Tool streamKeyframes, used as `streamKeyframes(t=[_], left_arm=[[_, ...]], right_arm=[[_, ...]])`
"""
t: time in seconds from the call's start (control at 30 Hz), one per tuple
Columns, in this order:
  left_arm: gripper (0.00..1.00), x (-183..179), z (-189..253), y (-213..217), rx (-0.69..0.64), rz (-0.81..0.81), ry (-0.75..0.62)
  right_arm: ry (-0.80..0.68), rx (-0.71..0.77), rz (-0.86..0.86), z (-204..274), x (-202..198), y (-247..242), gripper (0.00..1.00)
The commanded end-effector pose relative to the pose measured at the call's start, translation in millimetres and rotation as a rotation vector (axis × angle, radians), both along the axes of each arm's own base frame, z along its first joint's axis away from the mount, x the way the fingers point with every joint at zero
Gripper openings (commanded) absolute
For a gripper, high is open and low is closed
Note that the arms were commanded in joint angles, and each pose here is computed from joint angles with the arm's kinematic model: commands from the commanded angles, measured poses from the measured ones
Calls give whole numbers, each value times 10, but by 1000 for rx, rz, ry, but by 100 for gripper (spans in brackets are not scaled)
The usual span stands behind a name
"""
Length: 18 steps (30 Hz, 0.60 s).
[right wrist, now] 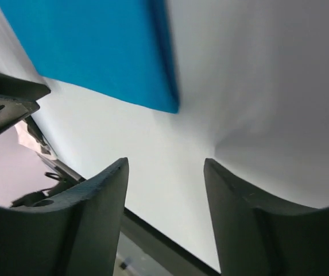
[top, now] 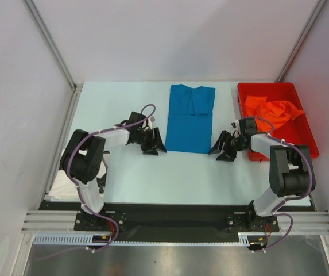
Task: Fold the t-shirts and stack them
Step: Fold the tshirt
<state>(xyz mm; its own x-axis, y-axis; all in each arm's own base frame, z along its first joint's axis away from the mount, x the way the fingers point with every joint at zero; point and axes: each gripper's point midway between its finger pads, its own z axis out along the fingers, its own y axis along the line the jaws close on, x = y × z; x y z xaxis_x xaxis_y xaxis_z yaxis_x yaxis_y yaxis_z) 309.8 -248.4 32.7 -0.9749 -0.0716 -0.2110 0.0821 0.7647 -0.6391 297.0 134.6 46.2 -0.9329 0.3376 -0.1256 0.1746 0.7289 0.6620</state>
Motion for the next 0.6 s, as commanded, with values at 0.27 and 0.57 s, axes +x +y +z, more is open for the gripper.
streamKeyframes(t=[0.27, 0.57], left_arm=[[44, 224, -367, -22, 69, 136, 118], [32, 154, -541, 36, 113, 182, 195]], right_arm=[[75, 11, -198, -337, 117, 2, 61], [122, 17, -251, -498, 144, 1, 45]])
